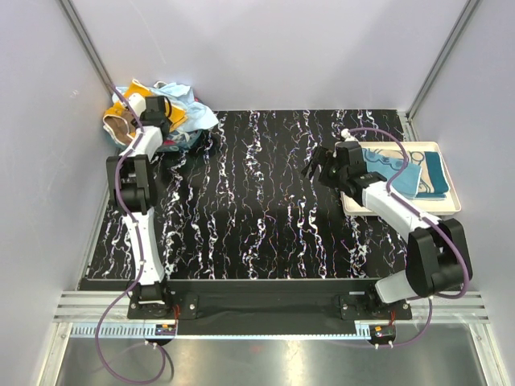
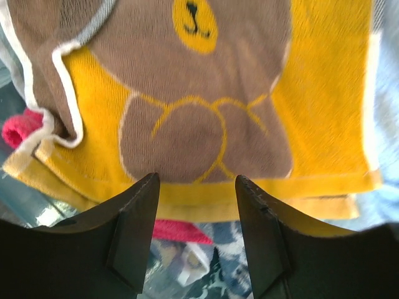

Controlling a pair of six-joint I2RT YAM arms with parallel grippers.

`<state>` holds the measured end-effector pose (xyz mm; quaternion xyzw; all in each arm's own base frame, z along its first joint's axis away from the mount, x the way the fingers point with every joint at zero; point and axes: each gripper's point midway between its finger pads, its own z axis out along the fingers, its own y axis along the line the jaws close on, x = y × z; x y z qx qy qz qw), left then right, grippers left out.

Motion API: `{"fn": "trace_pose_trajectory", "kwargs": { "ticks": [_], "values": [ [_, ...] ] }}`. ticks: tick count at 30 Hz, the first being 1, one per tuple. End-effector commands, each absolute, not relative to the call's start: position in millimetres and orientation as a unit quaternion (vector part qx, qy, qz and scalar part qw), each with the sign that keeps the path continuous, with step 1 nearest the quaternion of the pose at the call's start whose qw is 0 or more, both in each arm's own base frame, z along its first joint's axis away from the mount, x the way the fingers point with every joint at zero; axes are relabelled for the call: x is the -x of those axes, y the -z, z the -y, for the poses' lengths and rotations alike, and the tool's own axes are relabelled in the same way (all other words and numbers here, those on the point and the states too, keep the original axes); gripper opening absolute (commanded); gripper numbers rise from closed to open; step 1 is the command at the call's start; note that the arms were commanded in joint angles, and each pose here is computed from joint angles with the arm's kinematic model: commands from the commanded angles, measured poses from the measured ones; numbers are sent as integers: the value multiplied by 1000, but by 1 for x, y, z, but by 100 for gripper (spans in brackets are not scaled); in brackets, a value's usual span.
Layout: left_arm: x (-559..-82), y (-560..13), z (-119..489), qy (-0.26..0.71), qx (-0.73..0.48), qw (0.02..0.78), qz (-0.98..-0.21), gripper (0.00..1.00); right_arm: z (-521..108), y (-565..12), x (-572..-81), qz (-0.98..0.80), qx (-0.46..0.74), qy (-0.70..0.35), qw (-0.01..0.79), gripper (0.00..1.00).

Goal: Fold and stack the towels
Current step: Grab crumpled towel

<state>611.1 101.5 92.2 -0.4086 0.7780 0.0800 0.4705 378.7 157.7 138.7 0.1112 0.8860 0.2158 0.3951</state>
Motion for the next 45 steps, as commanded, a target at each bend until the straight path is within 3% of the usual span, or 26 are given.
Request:
{"fn": "trace_pose_trajectory", "kwargs": {
  "ticks": [1,7,11,12,19,25,30,39,45],
  "values": [
    [-635,-126,-118,-53,436,522,-731,57,-169,-150,-391,-876,-96,-229,413,100],
    [-635,-107,-124,-51,444,507,-737,56,-178,-142,-392,-883,-87,-230,400,100],
    [-637,-99,-126,-42,453,502,-736,49,-178,-142,-393,-883,-85,-229,401,100],
    [-637,-100,-125,-40,453,503,-735,40,-178,-141,-393,-884,-85,-227,400,100],
    [-642,-125,-119,-13,448,530,-720,14,-179,-139,-393,-885,-82,-226,399,100],
    [-637,-173,-106,19,424,585,-691,1,-180,-134,-394,-888,-80,-224,395,100],
    [-627,-216,-90,37,398,633,-663,0,-183,-131,-395,-889,-77,-224,391,100],
    [-596,-242,-45,79,367,664,-647,0,-187,-129,-396,-890,-71,-224,391,100],
    [-561,-314,6,100,313,702,-632,0,-187,-130,-396,-889,-68,-223,394,100]
  ]
}}
